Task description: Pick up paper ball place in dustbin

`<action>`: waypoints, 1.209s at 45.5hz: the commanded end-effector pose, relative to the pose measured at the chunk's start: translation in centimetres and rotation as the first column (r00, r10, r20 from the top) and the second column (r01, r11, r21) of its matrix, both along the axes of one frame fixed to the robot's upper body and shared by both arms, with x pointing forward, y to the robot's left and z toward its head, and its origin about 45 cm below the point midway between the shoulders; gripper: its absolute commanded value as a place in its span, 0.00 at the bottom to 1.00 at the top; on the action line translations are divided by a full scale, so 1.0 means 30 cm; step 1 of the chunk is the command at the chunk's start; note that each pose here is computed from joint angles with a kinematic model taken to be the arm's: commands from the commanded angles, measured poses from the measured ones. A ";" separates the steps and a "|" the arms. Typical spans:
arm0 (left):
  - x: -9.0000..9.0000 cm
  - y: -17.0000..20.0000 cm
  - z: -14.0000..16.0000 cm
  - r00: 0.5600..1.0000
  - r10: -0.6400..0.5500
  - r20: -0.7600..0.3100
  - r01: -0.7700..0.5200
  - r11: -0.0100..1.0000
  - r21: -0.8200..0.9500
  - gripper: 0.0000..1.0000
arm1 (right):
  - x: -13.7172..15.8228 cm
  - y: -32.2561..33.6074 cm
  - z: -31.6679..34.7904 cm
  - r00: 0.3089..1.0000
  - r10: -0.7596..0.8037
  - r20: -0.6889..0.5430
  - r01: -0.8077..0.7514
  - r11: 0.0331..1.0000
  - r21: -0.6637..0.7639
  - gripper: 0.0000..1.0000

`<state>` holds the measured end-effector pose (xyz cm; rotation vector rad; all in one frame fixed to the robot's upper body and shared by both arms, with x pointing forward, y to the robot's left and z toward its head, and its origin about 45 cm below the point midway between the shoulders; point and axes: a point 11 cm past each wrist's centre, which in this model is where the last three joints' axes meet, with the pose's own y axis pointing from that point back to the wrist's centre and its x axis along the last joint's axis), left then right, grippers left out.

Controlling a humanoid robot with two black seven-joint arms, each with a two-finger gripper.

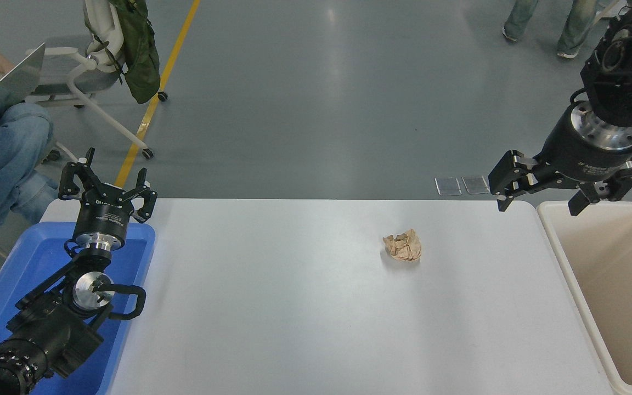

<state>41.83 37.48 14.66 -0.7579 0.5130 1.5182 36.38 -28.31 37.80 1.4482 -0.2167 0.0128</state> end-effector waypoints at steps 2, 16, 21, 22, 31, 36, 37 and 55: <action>0.000 -0.001 0.001 1.000 0.000 0.000 0.000 1.000 0.000 0.99 | 0.003 0.002 0.012 1.000 0.001 0.010 -0.001 1.000 0.003 1.00; 0.000 -0.001 0.001 1.000 0.000 0.000 0.000 1.000 0.000 0.99 | 0.002 -0.001 0.008 1.000 -0.003 0.009 0.003 1.000 0.013 1.00; 0.000 0.000 0.001 1.000 0.000 0.001 0.000 1.000 -0.002 0.99 | 0.002 0.014 0.001 1.000 0.004 0.004 -0.004 1.000 0.024 1.00; 0.000 0.001 0.000 1.000 0.001 0.000 -0.001 1.000 0.000 0.99 | 0.004 0.027 0.001 1.000 0.011 0.005 -0.011 0.999 0.034 1.00; 0.000 0.000 0.001 1.000 0.000 0.001 0.000 1.000 -0.002 0.99 | 0.045 0.041 0.015 0.999 0.016 0.044 -0.018 0.998 0.057 1.00; 0.000 0.000 0.001 1.000 0.000 0.001 0.000 1.000 -0.002 0.99 | 0.042 0.038 0.001 0.999 0.012 0.034 -0.014 0.998 0.059 1.00; 0.000 -0.001 0.001 1.000 0.000 0.000 0.000 1.000 0.000 0.99 | 0.041 0.039 -0.002 0.999 0.013 0.031 -0.015 0.998 0.060 1.00; 0.000 0.001 0.000 1.000 0.001 0.000 -0.001 1.000 -0.001 0.99 | 0.026 0.047 -0.076 1.000 0.014 -0.022 -0.012 0.997 0.082 1.00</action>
